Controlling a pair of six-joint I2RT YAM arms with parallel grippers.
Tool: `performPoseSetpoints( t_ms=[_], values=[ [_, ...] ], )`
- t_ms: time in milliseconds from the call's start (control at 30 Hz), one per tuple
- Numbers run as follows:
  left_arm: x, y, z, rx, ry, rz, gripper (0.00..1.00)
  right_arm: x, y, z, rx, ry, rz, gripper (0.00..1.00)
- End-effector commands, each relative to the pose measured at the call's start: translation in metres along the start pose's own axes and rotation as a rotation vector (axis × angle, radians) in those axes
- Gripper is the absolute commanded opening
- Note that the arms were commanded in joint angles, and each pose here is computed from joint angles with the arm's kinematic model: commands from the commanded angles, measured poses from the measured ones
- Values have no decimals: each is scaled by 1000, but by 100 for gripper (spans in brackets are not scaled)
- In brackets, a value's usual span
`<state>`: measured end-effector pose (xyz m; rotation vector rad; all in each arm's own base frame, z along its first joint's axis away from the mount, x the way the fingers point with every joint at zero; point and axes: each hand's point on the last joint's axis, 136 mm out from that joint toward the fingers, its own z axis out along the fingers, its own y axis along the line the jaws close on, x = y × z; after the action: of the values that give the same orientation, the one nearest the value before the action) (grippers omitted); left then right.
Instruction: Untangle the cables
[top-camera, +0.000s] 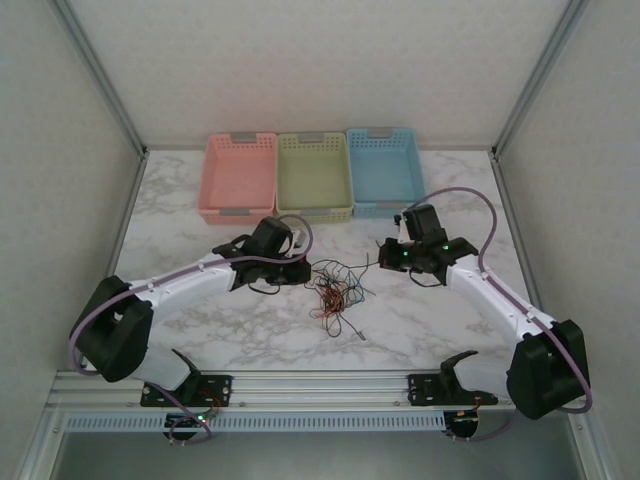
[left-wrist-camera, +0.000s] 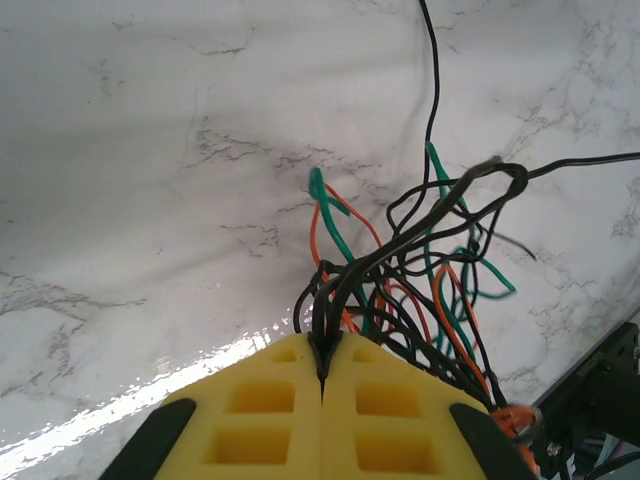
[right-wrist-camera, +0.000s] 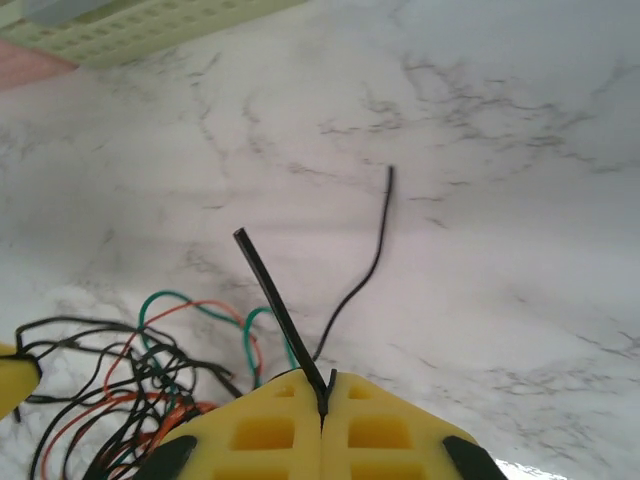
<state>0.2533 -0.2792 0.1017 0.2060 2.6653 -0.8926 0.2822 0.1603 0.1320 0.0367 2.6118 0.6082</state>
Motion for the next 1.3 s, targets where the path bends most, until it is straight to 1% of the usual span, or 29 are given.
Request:
performPoseSetpoints(
  t_ms=[0, 100, 167, 333, 467, 600, 633, 700, 800, 867, 933, 967, 1067, 1100, 1267],
  values=[
    [7, 36, -10, -110, 1, -47, 0, -4, -46, -8, 157, -45, 95, 0],
    [6, 39, -12, -118, -4, -50, 0, -9, -58, -11, 185, -63, 135, 0],
    [5, 41, -13, -120, -3, -52, 0, -12, -59, -12, 181, -70, 145, 0],
    [4, 43, -14, -127, -5, -51, 0, -20, -46, -15, 110, -100, 139, 0],
    [3, 41, -14, -107, -6, -55, 0, -21, -35, -15, 50, -89, 130, 0],
    [2, 36, -13, -82, -8, -63, 0, -18, -32, -14, 28, -78, 129, 0],
    [2, 36, -13, -83, -7, -64, 1, -17, -31, -13, 21, -74, 128, 0],
    [2, 36, -12, -85, -3, -65, 15, -15, -27, -12, -2, -63, 127, 0],
    [2, 36, -13, -83, -2, -66, 30, -13, -23, -12, -29, -55, 123, 0],
    [0, 33, -17, -83, -8, -59, 35, -12, -21, -13, -42, -48, 118, 0],
    [-4, 28, -25, -77, -23, -50, 43, -11, -19, -13, -53, -42, 114, 0],
    [-7, 24, -29, -71, -30, -41, 46, -11, -17, -13, -63, -41, 109, 0],
    [-18, 12, -40, -54, -58, -22, 50, -8, -11, -13, -95, -31, 96, 0],
    [-22, 7, -42, -44, -65, -16, 52, -8, -8, -14, -110, -32, 92, 0],
    [-40, -10, -38, -7, -66, 4, 60, -12, 9, -23, -202, -52, 60, 0]
  ],
)
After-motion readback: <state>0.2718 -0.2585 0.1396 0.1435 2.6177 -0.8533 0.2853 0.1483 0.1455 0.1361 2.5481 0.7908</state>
